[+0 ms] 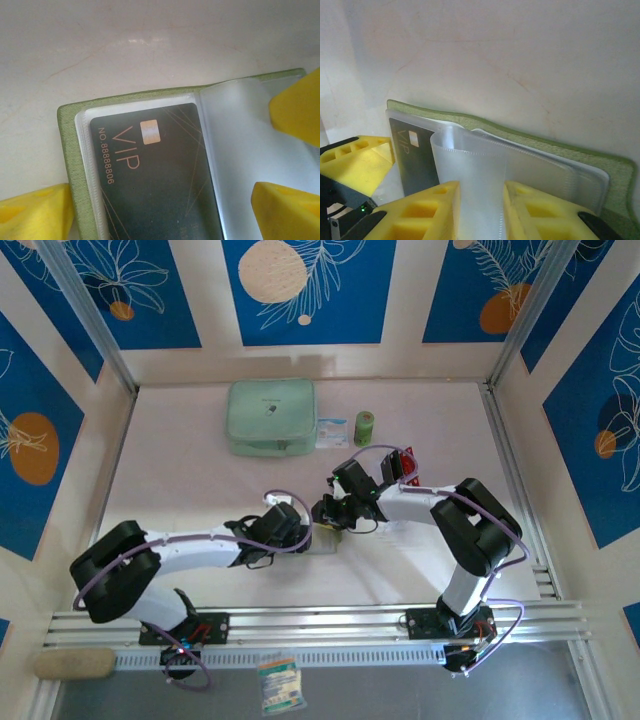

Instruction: Put the credit cards into the card holder

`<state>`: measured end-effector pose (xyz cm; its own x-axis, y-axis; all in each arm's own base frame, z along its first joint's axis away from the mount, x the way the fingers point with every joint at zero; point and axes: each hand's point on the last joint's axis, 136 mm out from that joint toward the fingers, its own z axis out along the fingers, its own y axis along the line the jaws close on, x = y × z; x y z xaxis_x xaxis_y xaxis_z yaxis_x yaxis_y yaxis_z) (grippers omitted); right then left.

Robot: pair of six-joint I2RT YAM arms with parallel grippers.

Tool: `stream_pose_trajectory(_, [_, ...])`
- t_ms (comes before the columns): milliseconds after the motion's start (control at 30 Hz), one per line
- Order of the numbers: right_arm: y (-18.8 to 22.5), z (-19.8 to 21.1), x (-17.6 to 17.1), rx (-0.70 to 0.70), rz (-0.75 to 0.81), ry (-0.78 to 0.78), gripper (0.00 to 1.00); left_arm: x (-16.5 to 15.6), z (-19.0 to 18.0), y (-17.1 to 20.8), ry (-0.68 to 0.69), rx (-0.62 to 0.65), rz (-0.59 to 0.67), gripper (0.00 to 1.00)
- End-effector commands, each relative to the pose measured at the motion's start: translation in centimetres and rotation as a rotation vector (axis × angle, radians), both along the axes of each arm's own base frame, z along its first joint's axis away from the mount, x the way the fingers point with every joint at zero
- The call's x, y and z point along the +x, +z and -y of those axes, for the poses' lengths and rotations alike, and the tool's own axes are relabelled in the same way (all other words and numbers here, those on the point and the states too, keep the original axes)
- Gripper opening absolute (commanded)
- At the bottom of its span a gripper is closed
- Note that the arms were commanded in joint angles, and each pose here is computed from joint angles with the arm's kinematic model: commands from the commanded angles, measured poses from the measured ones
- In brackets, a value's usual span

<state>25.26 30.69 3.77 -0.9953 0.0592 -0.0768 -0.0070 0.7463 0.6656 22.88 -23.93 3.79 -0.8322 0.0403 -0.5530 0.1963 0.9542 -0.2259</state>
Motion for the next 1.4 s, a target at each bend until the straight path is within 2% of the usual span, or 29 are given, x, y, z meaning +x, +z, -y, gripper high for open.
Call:
stream_pose_trajectory(0, [1.4, -0.6, -0.5, 0.070, -0.014, 0.011, 0.28, 0.1, -0.3, 1.5, 0.000, 0.002, 0.041, 0.91])
stream_pose_trajectory(300, [2.8, -1.6, -0.9, 0.109, -0.011, 0.019, 0.29, 0.5, -2.1, 5.1, 0.048, -0.020, 0.130, 0.96])
stream_pose_trajectory(500, [3.3, -2.7, -1.0, 0.109, -0.007, 0.031, 0.36, 0.4, -4.0, 6.0, 0.094, -0.021, 0.168, 0.97])
stream_pose_trajectory(1000, [2.3, -6.1, -0.6, 0.092, -0.039, 0.064, 0.46, -0.4, -6.5, 5.2, 0.143, -0.020, 0.173, 0.97])
stream_pose_trajectory(1367, [0.8, -6.8, -0.4, 0.087, -0.075, 0.054, 0.47, -0.7, -6.8, 4.0, 0.142, -0.009, 0.152, 0.97])
